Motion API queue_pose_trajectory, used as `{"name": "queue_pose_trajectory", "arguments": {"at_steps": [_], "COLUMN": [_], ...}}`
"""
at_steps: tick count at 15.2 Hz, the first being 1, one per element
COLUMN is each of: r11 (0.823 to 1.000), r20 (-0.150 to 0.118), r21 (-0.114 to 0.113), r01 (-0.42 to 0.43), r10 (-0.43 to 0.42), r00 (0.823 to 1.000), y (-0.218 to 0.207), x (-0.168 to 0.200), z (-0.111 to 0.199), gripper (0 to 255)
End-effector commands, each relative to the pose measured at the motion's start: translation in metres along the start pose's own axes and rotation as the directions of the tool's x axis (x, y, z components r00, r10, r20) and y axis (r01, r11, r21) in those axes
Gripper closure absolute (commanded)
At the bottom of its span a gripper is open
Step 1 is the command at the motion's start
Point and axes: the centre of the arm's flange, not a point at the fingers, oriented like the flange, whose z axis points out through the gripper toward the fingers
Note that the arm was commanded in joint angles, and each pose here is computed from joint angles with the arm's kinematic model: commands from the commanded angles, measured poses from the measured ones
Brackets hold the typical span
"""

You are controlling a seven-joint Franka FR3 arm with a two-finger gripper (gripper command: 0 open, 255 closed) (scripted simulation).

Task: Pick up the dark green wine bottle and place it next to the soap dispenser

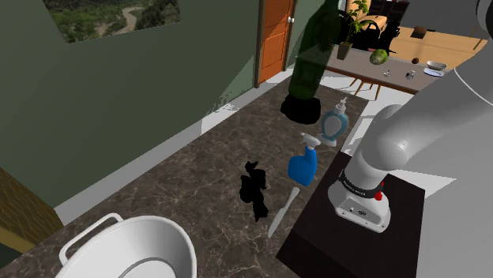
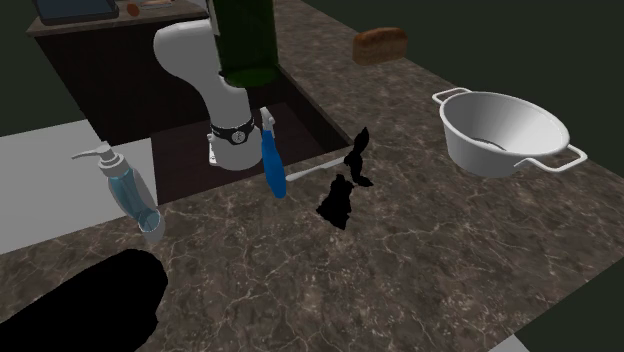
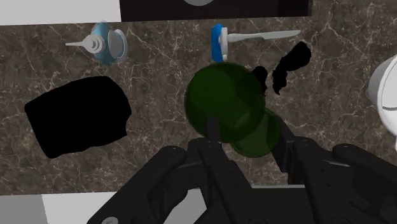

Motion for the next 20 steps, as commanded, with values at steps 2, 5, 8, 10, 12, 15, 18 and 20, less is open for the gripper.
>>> {"name": "queue_pose_trajectory", "arguments": {"at_steps": [2, 5, 8, 10, 12, 15, 18, 20], "r11": [1.0, 1.0, 1.0, 1.0, 1.0, 1.0, 1.0, 1.0], "r20": [0.001, 0.001, 0.001, 0.001, 0.001, 0.001, 0.001, 0.001], "r21": [0.0, 0.0, 0.0, 0.0, 0.0, 0.0, 0.0, 0.0], "r01": [0.001, 0.001, 0.001, 0.001, 0.001, 0.001, 0.001, 0.001], "r10": [-0.001, -0.001, -0.001, -0.001, -0.001, -0.001, -0.001, -0.001], "r00": [1.0, 1.0, 1.0, 1.0, 1.0, 1.0, 1.0, 1.0], "y": [0.032, 0.063, 0.093, 0.114, 0.124, 0.125, 0.125, 0.125], "x": [-0.023, -0.047, -0.071, -0.087, -0.095, -0.093, -0.091, -0.089], "z": [-0.008, -0.014, -0.019, -0.023, -0.019, -0.003, 0.012, 0.023], "gripper": [255, 255, 255, 255, 255, 255, 255, 255]}}
